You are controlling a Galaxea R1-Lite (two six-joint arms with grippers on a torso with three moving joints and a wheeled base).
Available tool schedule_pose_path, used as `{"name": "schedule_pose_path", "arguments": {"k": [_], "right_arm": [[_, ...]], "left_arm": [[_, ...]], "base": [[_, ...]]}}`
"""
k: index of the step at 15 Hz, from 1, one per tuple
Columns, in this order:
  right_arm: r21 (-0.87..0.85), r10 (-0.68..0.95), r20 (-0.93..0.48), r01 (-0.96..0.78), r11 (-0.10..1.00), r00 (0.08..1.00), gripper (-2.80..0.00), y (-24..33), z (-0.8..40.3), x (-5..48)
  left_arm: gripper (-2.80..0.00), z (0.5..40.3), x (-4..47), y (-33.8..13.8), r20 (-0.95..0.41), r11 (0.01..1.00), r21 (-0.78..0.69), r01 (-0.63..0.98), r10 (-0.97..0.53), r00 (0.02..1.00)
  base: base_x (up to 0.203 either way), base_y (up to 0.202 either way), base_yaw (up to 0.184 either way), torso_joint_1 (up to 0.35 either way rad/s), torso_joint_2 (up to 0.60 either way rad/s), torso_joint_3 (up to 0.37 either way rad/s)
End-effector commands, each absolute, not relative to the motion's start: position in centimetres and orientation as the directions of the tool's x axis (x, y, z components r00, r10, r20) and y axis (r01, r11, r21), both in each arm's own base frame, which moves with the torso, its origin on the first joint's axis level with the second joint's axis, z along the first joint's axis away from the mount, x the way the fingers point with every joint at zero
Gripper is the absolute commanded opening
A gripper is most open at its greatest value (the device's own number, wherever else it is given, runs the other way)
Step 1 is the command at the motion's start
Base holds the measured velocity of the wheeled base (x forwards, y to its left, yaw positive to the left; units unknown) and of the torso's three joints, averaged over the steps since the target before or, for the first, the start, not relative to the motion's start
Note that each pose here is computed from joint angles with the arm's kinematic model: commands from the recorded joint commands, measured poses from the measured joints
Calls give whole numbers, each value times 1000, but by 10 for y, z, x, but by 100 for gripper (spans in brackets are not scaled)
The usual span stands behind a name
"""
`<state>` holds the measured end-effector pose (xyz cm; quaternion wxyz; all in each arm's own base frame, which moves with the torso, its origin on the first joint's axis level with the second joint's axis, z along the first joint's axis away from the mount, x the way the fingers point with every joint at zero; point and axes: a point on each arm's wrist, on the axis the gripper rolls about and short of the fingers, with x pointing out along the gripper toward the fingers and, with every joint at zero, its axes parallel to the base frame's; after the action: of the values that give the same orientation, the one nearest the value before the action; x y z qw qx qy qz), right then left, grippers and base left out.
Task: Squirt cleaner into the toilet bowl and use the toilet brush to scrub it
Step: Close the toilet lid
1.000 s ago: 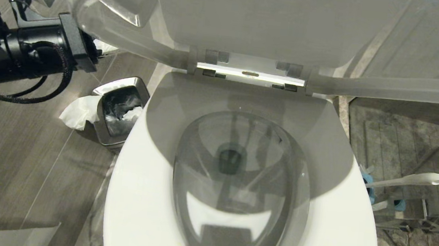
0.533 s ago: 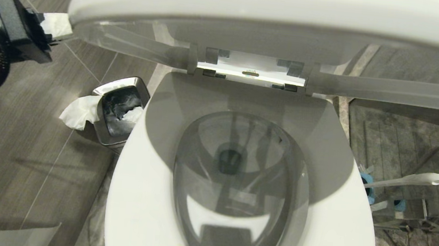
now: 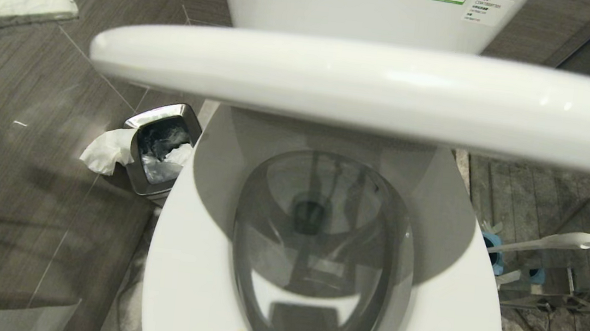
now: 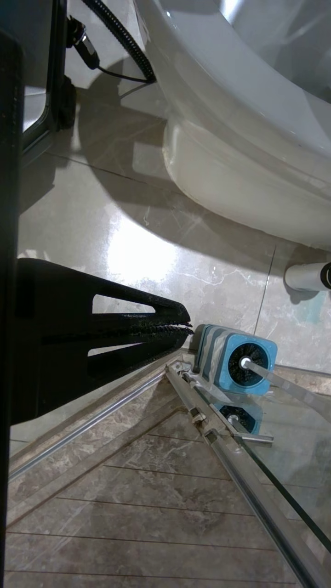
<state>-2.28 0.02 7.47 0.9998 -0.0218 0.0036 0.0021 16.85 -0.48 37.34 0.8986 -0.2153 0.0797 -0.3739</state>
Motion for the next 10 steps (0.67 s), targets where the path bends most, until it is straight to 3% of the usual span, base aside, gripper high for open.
{"name": "schedule_pose_path", "arguments": {"k": [1,10], "right_arm": [[-44,5,-8,-5,999,1000,-280,0,74,-23],[-44,5,-8,-5,999,1000,-280,0,74,-23]], "left_arm": [[-280,384,161,-5,44,626,-422,656,-708,705],[-280,394,153,-4,73,638,-390,664,-698,713]], "base": [[0,0,0,0,0,0],[0,0,0,0,0,0]]}}
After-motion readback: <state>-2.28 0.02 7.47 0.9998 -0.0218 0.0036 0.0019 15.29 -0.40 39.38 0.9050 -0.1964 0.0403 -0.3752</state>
